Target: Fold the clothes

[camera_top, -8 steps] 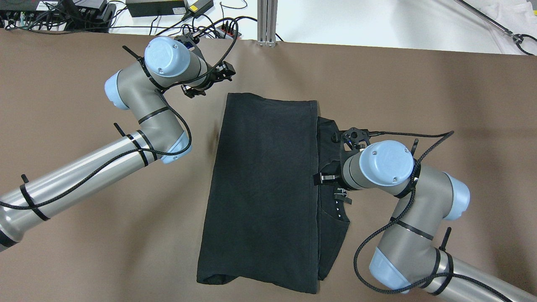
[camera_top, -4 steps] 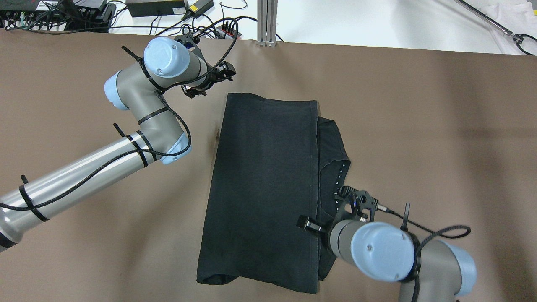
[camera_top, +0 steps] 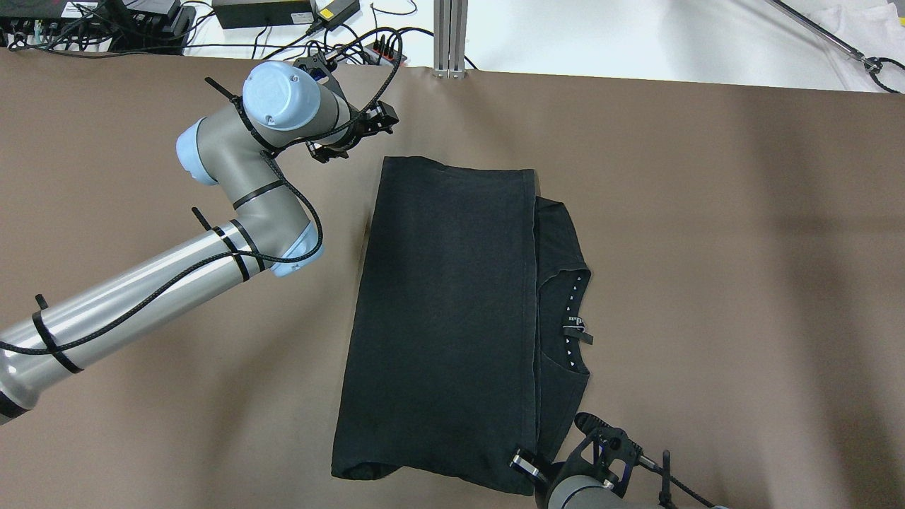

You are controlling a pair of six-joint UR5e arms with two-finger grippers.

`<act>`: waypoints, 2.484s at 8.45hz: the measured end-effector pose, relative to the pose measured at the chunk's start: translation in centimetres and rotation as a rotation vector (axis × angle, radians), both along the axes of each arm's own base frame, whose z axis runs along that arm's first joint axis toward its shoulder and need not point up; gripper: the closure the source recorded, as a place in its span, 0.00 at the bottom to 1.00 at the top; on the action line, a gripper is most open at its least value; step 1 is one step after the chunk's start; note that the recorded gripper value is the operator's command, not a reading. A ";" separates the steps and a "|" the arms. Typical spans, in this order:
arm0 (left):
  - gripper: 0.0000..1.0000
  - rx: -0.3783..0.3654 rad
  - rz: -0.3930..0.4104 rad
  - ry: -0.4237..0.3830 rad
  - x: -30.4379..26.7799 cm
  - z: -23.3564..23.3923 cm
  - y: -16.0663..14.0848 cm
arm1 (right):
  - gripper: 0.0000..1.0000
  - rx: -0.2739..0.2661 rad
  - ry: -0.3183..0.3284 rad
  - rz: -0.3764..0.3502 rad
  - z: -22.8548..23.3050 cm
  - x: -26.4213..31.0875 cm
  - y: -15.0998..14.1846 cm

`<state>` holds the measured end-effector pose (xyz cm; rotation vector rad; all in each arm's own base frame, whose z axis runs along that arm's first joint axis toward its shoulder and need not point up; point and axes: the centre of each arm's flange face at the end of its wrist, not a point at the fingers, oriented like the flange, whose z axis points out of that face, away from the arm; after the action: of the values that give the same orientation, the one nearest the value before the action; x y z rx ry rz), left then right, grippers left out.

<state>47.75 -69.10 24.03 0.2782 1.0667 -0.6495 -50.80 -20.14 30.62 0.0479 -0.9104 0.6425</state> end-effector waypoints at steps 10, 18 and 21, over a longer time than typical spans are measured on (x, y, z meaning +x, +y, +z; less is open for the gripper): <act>0.00 0.014 -0.020 0.002 -0.3 -0.4 0.2 | 0.43 -0.019 -0.017 0.109 2.4 -2.1 1.3; 0.00 0.000 -0.035 0.020 -0.4 -0.9 0.3 | 1.00 -0.023 -0.045 0.127 1.8 -2.5 1.1; 0.00 -0.011 -0.041 0.045 -0.8 -0.5 1.6 | 1.00 -0.022 -0.085 0.123 -0.1 -1.4 0.9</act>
<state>46.99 -67.53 23.52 0.2779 1.1028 -0.7013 -52.24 -19.29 30.47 0.0583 -0.9876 0.7736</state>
